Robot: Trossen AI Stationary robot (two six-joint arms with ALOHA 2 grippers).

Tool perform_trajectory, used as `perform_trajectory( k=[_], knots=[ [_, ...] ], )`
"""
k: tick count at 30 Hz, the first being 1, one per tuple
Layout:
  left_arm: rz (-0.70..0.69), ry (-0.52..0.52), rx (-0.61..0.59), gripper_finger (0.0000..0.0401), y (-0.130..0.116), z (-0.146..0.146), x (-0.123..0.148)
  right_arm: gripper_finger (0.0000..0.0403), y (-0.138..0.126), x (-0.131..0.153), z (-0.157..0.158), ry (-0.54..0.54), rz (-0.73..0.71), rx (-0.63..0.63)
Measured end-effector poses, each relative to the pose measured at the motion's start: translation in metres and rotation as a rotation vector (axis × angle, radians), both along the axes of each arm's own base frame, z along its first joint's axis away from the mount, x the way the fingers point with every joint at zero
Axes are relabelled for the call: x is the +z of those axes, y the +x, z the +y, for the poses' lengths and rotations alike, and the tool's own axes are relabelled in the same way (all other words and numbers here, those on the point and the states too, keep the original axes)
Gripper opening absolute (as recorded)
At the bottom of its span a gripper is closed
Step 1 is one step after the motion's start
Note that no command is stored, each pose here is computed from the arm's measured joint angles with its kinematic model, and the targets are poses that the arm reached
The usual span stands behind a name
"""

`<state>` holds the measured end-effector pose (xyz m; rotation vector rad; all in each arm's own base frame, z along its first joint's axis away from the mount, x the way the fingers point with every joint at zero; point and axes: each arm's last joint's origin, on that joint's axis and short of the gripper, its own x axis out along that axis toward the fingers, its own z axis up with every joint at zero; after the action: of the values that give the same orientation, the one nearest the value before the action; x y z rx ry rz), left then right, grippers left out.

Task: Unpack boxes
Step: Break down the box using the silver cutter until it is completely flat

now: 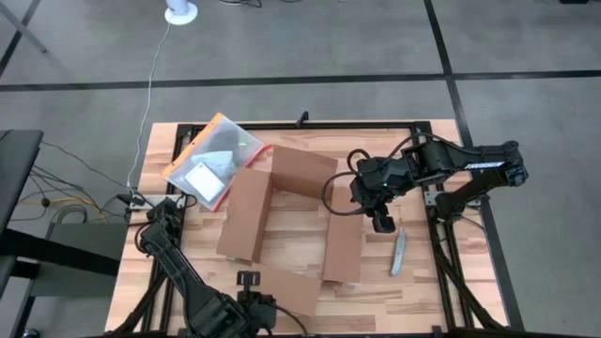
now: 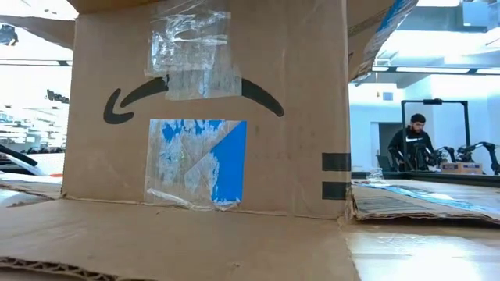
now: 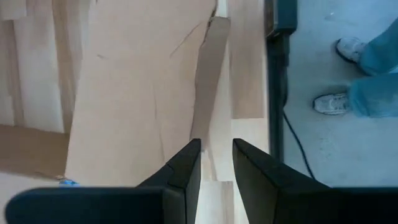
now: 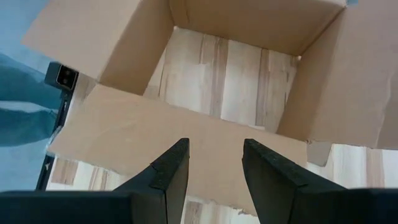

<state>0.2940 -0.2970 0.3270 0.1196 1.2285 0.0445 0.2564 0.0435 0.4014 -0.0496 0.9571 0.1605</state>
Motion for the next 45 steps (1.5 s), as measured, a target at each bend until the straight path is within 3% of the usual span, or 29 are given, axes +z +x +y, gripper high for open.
perform_trajectory(
  k=[7, 14, 18, 24, 29, 37, 45],
  knots=[
    [-0.036, 0.078, 0.041, 0.0077, 0.009, 0.007, -0.010, 0.0137, -0.002, -0.001, 0.001, -0.006, 0.018, 0.008],
    [0.038, 0.159, 0.032, 0.0077, 0.011, 0.011, -0.037, 0.0137, -0.002, -0.001, 0.001, -0.015, 0.018, 0.020],
    [0.050, 0.216, 0.110, 0.0075, 0.016, 0.021, -0.049, 0.0137, -0.002, -0.001, 0.001, -0.016, 0.018, 0.022],
    [-0.024, 0.272, 0.181, 0.0011, 0.025, 0.032, -0.050, 0.0137, -0.003, -0.002, 0.000, -0.018, 0.029, 0.022],
    [-0.058, 0.303, 0.195, 0.0001, 0.029, 0.037, -0.048, 0.0137, -0.005, -0.003, 0.002, -0.006, 0.052, 0.006],
    [-0.222, 0.245, 0.222, 0.0000, 0.023, 0.054, 0.007, 0.0126, -0.017, 0.011, 0.003, 0.011, 0.005, -0.034],
    [-0.359, 0.186, 0.278, 0.0000, 0.002, 0.091, 0.063, 0.0118, -0.051, 0.037, 0.000, 0.070, -0.070, -0.102]
  ],
)
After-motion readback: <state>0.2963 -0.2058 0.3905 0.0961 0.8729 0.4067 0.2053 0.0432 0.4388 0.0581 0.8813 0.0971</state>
